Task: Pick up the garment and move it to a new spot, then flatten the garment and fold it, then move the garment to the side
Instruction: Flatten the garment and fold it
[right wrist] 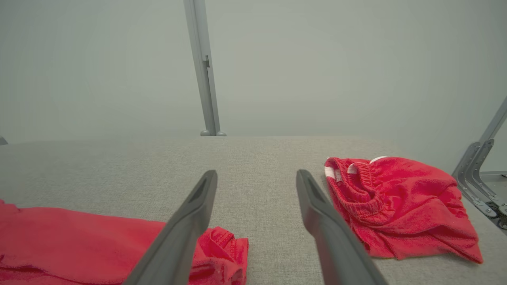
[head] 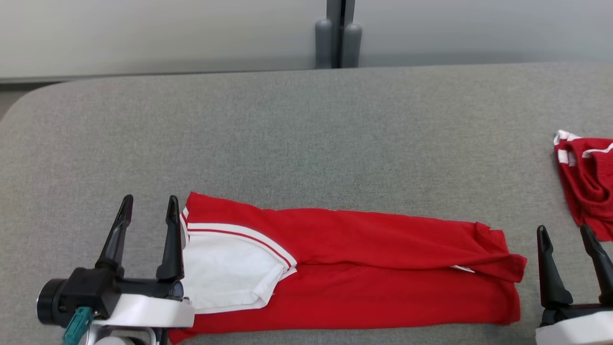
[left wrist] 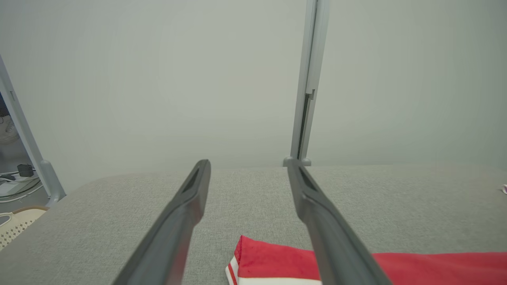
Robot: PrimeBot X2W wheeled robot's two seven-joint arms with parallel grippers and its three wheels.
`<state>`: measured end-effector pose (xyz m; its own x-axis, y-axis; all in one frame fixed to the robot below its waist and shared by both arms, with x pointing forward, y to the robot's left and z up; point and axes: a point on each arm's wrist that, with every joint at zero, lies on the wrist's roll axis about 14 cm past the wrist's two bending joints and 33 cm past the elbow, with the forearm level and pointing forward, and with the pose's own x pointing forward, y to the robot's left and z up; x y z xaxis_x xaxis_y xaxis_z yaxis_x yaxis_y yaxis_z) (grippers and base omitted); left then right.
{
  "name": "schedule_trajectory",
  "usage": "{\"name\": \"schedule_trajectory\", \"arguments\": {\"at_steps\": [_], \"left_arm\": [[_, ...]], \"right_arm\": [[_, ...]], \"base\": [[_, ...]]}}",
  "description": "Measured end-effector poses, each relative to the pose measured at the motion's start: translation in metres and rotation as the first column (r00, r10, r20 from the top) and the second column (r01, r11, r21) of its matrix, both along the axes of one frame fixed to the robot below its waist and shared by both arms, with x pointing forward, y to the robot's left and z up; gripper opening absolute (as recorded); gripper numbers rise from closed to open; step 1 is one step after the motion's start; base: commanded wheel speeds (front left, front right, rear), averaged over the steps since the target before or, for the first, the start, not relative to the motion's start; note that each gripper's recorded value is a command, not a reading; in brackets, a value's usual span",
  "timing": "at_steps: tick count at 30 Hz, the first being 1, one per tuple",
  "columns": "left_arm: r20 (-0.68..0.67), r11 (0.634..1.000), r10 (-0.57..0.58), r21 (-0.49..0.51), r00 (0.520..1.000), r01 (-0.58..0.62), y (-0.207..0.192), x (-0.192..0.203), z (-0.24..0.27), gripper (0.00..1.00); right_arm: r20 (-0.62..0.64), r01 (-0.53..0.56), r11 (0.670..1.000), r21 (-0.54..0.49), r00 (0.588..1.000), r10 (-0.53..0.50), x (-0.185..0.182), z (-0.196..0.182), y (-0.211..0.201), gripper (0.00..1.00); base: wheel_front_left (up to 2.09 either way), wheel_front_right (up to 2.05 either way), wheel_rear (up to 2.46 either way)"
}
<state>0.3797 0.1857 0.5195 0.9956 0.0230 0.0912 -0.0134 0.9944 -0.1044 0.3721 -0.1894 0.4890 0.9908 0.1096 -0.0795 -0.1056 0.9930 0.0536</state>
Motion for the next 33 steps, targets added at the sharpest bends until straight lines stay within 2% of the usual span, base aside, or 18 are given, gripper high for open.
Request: {"name": "schedule_trajectory", "arguments": {"at_steps": [5,10,12,15,16,18,26,32,33], "left_arm": [[-0.018,1.000,-0.012,-0.004,1.000,0.012,-0.004,0.013,-0.008,1.00],[-0.051,1.000,-0.004,-0.008,0.999,0.003,-0.002,0.021,-0.021,1.00],[-0.060,1.000,0.003,-0.008,0.998,-0.003,0.000,0.022,-0.024,1.00],[-0.060,1.000,0.007,-0.004,0.998,-0.008,0.002,0.024,-0.025,1.00],[-0.057,1.000,0.009,-0.001,0.998,-0.009,0.002,0.026,-0.025,1.00],[-0.054,1.000,0.006,0.000,0.999,-0.006,0.002,0.027,-0.024,1.00],[-0.042,1.000,0.006,0.006,0.999,-0.006,0.002,0.030,-0.021,1.00],[-0.024,1.000,-0.006,0.004,1.000,0.006,-0.003,0.032,-0.016,1.00],[-0.019,1.000,-0.011,0.002,1.000,0.011,-0.005,0.032,-0.014,1.00]], "right_arm": [[-0.178,-0.011,0.999,0.042,0.984,0.018,0.007,-0.058,0.007,1.00],[-0.363,-0.036,0.996,0.085,0.930,0.065,-0.005,-0.113,0.023,1.00],[-0.422,-0.030,0.994,0.106,0.904,0.073,-0.014,-0.128,0.028,1.00],[-0.454,-0.039,0.992,0.122,0.886,0.091,-0.019,-0.136,0.033,1.00],[-0.458,-0.043,0.991,0.127,0.884,0.097,-0.020,-0.137,0.035,0.84],[-0.460,-0.042,0.990,0.133,0.883,0.099,-0.020,-0.137,0.037,0.01],[-0.429,-0.012,0.991,0.133,0.901,0.069,-0.013,-0.128,0.027,0.00],[-0.375,0.105,0.994,0.037,0.923,-0.083,-0.006,-0.109,-0.040,0.00],[-0.358,0.145,0.989,0.004,0.924,-0.134,-0.008,-0.102,-0.062,0.00]], "base": [[0.00,0.00,0.00],[0.00,0.00,0.00],[0.00,0.00,0.00],[0.00,0.00,0.00],[0.00,0.00,0.00],[0.00,0.00,0.00],[0.00,0.00,0.00],[0.00,0.00,0.00],[0.00,0.00,0.00]]}}
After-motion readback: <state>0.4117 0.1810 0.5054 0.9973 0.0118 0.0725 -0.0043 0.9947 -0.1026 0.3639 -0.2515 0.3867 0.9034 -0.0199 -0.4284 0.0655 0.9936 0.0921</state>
